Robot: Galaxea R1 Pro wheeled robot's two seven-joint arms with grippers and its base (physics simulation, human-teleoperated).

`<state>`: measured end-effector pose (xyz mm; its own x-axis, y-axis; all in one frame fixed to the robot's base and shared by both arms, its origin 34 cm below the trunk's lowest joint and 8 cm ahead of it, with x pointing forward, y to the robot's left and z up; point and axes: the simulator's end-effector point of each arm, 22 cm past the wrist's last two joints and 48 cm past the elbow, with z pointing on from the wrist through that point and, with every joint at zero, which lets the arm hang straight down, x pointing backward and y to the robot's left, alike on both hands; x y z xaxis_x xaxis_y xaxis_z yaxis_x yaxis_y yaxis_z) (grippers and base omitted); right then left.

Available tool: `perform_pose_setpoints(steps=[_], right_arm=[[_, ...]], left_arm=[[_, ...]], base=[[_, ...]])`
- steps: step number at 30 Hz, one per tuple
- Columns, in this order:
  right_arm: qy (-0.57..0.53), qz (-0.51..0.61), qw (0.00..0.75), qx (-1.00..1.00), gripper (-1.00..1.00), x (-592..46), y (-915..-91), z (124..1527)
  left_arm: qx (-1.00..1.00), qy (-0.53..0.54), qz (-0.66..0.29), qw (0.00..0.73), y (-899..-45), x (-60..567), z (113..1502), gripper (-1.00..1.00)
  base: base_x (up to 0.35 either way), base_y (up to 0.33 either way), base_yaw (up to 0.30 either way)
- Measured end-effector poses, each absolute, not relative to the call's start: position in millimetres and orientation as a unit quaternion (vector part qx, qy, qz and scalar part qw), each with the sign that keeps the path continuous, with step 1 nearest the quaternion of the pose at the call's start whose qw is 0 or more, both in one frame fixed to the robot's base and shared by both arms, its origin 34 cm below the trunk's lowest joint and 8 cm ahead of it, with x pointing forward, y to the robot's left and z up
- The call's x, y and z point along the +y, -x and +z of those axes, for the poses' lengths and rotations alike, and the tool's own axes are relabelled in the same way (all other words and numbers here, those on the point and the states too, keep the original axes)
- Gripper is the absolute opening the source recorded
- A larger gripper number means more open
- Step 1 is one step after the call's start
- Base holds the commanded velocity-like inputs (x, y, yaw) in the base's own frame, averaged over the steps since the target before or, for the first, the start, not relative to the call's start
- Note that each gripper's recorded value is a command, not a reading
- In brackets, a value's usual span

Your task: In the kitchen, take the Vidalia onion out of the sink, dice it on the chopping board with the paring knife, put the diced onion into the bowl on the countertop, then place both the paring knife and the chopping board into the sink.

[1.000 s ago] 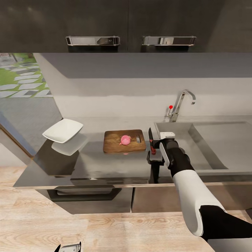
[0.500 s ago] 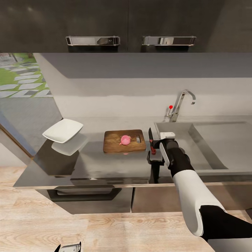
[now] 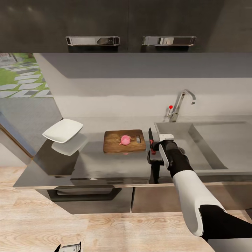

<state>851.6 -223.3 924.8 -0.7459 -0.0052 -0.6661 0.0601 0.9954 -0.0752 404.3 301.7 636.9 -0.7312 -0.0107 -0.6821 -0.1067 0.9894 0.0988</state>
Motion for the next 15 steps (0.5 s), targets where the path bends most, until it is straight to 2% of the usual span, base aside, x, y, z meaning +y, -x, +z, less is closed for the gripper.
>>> perform_pose_setpoints(steps=[15], right_arm=[[-0.011, -0.046, 0.342, 0.938, 1.0, -221, -846, 913]], left_arm=[[0.928, 0.032, 0.066, 0.365, -404, 302, 637, 1.0]], base=[[0.004, 0.0, 0.0]])
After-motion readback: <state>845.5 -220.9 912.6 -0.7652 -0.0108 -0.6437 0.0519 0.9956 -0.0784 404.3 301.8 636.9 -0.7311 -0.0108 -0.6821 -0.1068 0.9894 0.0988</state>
